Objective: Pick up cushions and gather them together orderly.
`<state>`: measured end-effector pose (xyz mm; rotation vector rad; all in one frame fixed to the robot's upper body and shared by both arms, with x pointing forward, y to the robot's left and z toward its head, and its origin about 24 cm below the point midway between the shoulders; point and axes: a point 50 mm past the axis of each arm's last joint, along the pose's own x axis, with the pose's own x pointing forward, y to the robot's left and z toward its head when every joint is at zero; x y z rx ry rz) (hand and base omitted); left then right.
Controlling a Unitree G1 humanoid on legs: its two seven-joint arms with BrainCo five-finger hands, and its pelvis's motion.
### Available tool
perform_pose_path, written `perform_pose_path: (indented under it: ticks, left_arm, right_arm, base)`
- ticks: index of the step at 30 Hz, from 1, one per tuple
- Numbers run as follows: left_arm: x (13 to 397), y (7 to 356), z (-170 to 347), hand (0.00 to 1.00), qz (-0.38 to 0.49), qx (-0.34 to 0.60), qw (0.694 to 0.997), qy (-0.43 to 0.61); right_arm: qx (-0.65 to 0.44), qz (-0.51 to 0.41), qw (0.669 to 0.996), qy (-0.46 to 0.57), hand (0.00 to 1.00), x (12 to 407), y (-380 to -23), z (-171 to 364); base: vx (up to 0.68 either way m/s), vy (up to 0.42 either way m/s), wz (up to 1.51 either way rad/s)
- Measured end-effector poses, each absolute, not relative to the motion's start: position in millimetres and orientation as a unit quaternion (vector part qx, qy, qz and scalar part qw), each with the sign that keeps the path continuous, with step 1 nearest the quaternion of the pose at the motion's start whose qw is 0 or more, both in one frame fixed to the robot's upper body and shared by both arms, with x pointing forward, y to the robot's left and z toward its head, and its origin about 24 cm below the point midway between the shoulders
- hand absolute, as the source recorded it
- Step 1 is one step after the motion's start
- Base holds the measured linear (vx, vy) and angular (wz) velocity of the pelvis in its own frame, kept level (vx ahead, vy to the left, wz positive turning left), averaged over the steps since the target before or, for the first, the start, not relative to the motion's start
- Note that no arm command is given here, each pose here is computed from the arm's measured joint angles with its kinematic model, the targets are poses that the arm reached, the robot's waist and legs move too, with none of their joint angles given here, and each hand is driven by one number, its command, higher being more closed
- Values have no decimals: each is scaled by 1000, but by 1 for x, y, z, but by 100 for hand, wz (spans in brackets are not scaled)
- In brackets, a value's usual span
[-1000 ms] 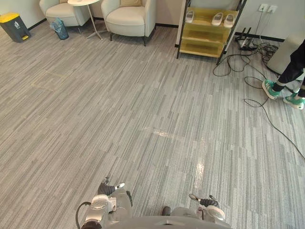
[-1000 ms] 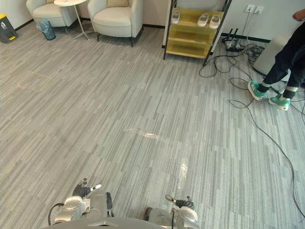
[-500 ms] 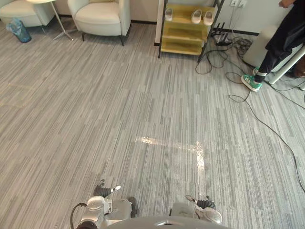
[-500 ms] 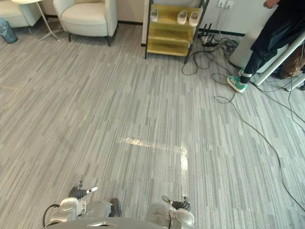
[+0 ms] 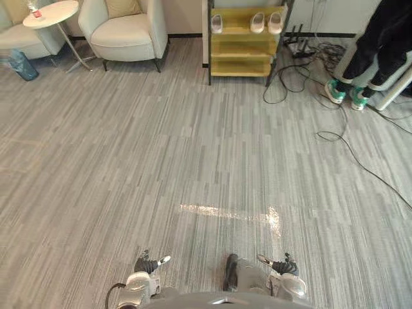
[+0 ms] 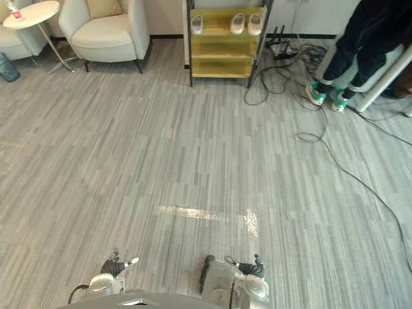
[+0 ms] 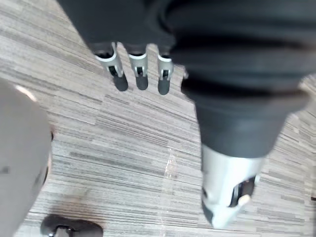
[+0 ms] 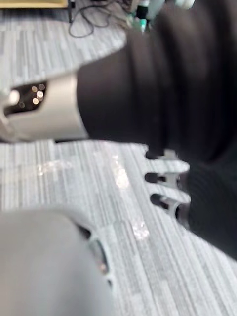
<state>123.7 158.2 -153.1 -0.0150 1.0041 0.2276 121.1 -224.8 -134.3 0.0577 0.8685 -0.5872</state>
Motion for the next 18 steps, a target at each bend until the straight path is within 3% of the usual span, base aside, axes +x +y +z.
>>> perform_pose_path:
  ticks: [7, 13, 18]
  left_arm:
    - [129, 166, -149, 0, 117, -2, 878, 463]
    - [133, 169, -150, 0, 76, 47, 879, 469]
    - [134, 181, -149, 0, 71, 74, 877, 470]
  right_arm:
    - [52, -323, 841, 431, 0, 101, -224, -140]
    - [51, -332, 825, 455, 0, 99, -221, -146]
    - [67, -331, 813, 473, 0, 93, -211, -152]
  base:
    - [202, -44, 3]
    - [216, 227, -41]
    - [140, 143, 20]
